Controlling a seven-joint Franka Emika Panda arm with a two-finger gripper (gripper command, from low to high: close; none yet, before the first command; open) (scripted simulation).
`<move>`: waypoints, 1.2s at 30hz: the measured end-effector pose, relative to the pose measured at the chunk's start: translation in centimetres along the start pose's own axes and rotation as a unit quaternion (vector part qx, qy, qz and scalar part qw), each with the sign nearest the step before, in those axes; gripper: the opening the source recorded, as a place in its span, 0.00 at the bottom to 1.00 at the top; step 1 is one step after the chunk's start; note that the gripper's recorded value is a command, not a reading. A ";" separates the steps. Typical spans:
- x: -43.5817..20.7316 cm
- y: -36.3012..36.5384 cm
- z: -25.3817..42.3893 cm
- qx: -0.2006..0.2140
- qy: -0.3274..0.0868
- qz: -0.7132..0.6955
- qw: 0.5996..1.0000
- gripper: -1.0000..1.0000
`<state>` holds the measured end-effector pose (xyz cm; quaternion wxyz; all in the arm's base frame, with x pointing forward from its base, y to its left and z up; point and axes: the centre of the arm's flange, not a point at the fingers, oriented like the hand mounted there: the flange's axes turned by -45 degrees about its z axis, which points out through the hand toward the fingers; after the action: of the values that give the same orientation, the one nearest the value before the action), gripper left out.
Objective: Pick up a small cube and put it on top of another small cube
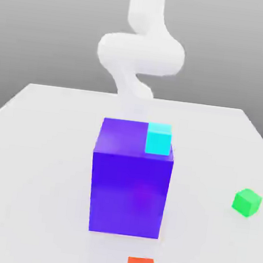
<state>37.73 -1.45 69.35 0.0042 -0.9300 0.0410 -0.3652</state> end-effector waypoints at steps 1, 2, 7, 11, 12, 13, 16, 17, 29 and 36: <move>0.5 0.6 1.5 -0.005 -0.011 0.014 1.000 0.50; 0.9 1.3 3.0 -0.011 -0.021 0.028 0.999 0.50; 2.0 4.9 10.2 -0.037 -0.070 0.095 0.992 0.50; 2.0 8.3 16.1 -0.059 -0.108 0.150 0.981 0.50; 1.9 9.3 17.5 -0.065 -0.117 0.163 0.978 0.50; 1.7 10.2 19.0 -0.071 -0.126 0.177 0.974 0.50; 0.7 13.2 23.4 -0.088 -0.152 0.218 0.960 0.50; 0.2 14.6 24.7 -0.095 -0.160 0.234 0.954 0.50; -9.9 27.1 40.8 -0.163 -0.255 0.389 0.870 0.50; -19.5 33.4 48.6 -0.200 -0.301 0.467 0.807 0.50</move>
<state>54.08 -34.32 19.24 0.0004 -0.8419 0.5396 -0.0050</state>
